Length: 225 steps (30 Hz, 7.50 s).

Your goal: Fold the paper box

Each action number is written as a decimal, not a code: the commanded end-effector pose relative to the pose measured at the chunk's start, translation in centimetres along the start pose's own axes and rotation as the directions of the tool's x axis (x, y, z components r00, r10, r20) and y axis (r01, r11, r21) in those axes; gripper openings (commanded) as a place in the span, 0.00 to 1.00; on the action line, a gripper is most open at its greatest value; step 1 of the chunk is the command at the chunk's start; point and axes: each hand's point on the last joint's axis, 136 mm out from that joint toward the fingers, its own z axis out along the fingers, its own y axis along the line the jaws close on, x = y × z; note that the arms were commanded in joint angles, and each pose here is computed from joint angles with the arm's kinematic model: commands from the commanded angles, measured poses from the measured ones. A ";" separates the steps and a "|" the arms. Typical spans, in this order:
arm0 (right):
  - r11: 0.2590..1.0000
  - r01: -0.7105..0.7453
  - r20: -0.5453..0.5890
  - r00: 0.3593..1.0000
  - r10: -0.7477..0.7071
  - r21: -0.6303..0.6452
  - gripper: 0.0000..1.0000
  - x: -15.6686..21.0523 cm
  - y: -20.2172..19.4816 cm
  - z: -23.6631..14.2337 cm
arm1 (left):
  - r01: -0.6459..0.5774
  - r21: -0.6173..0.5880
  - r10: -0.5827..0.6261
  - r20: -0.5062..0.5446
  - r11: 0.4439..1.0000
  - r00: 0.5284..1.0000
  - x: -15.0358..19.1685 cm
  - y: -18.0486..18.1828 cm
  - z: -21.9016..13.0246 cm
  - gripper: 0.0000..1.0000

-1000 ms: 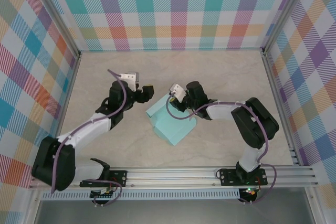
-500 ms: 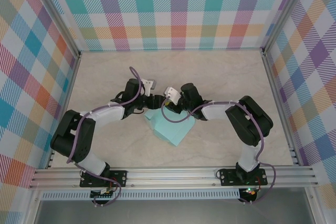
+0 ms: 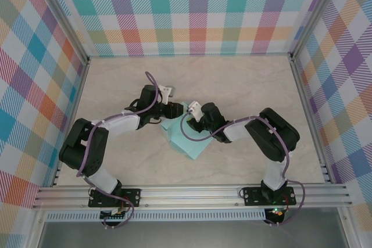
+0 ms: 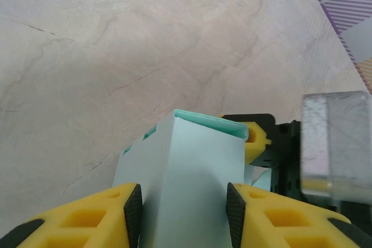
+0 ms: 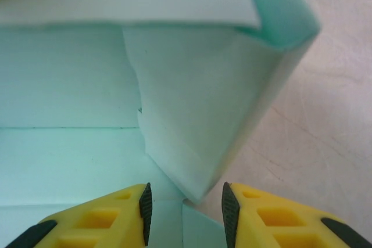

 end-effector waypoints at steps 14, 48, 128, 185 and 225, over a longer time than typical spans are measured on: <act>0.999 -0.035 0.153 0.988 0.036 -0.008 0.45 -3.5 -0.1 -0.1 | 0.031 0.122 -0.013 -0.147 0.992 0.989 1.5 -0.8 2.9 0.37; 0.998 -0.058 0.237 0.970 0.048 0.034 0.07 -5.6 -0.1 -1.9 | 0.195 0.228 -0.106 -0.352 0.954 0.930 5.7 -1.8 4.3 0.29; 0.981 -0.154 0.119 0.983 0.141 0.115 0.44 -0.7 -4.2 -2.3 | 0.325 0.162 -0.179 -0.574 0.932 0.799 8.6 -1.5 5.6 0.27; 0.962 0.153 0.376 0.925 -0.059 -0.226 0.56 -5.0 12.7 -8.0 | 0.247 -0.077 -0.259 -0.309 0.966 0.915 4.9 0.5 3.9 0.28; 0.959 -0.047 -0.281 0.959 -0.035 -0.281 0.54 -4.3 12.2 -10.3 | 0.349 -0.172 -0.374 -0.146 0.921 0.916 1.0 5.9 -1.0 0.42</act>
